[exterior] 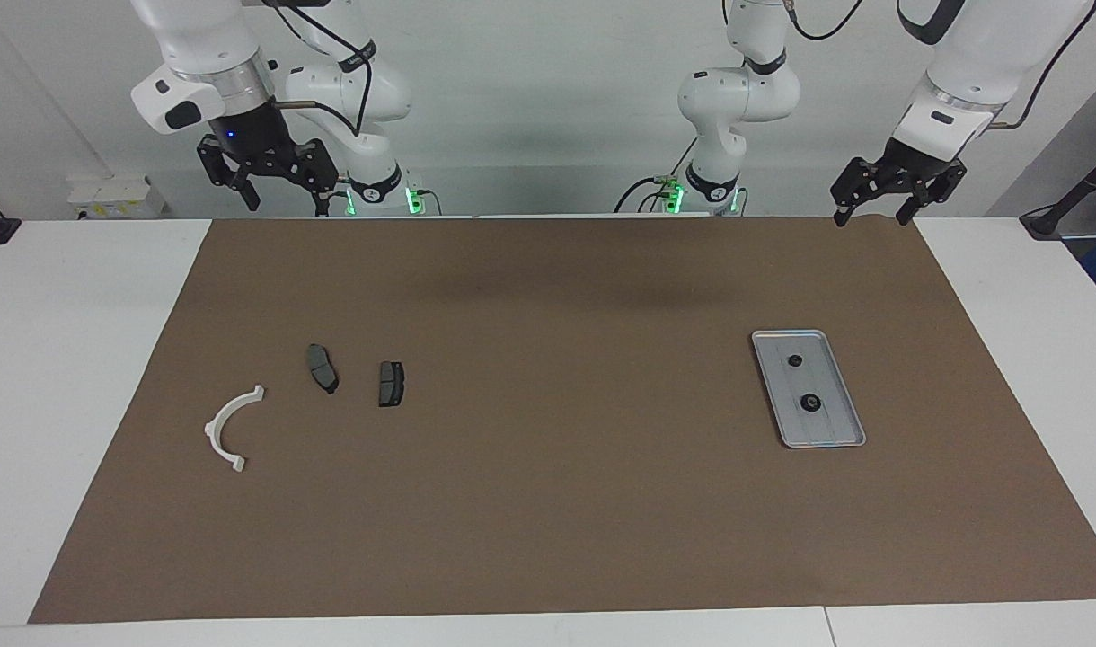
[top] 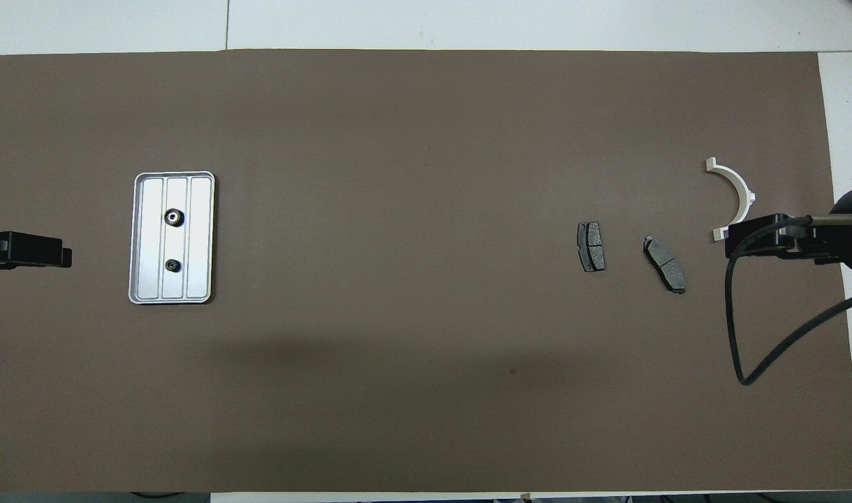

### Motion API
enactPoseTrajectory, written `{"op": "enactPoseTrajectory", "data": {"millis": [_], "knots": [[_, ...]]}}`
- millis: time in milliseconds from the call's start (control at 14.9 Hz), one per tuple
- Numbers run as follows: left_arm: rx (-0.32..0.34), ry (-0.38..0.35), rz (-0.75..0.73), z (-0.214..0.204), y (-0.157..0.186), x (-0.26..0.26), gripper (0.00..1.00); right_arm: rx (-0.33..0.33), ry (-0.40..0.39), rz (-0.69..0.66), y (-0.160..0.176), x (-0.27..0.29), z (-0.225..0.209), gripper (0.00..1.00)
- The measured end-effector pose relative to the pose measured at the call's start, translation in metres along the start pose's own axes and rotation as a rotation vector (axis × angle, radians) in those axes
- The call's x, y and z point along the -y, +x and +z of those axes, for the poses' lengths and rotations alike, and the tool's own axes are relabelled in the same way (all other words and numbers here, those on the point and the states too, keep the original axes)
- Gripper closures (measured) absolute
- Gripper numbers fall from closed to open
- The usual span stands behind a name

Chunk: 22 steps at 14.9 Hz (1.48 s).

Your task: Place bearing gear from tray to pile

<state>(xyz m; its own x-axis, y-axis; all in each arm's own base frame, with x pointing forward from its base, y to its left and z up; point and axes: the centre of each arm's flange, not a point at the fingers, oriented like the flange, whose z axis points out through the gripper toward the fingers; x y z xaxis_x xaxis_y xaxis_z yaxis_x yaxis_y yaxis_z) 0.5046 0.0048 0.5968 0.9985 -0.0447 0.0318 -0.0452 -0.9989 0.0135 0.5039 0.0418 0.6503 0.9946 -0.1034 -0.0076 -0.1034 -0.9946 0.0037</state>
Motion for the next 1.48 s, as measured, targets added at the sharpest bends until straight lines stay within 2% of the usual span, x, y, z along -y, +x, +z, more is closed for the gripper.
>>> {"op": "enactPoseTrajectory", "data": {"millis": [134, 268, 537, 1073, 1476], "knots": [[-0.012, 0.002, 0.004, 0.039, 0.001, 0.011, 0.02, 0.0, 0.0, 0.0, 0.0, 0.0, 0.0, 0.0], [-0.022, 0.004, 0.005, 0.08, 0.003, 0.016, 0.0, 0.0, 0.0, 0.0, 0.0, 0.0, 0.0, 0.0], [0.003, 0.005, 0.008, 0.152, 0.014, 0.017, 0.02, 0.0, 0.0, 0.0, 0.0, 0.0, 0.0, 0.0], [-0.039, 0.013, 0.011, 0.228, 0.015, 0.017, 0.0, 0.0, 0.0, 0.0, 0.0, 0.0, 0.0, 0.0], [0.01, 0.01, 0.018, 0.269, 0.017, 0.013, 0.0, 0.0, 0.0, 0.0, 0.0, 0.0, 0.0, 0.0]]}}
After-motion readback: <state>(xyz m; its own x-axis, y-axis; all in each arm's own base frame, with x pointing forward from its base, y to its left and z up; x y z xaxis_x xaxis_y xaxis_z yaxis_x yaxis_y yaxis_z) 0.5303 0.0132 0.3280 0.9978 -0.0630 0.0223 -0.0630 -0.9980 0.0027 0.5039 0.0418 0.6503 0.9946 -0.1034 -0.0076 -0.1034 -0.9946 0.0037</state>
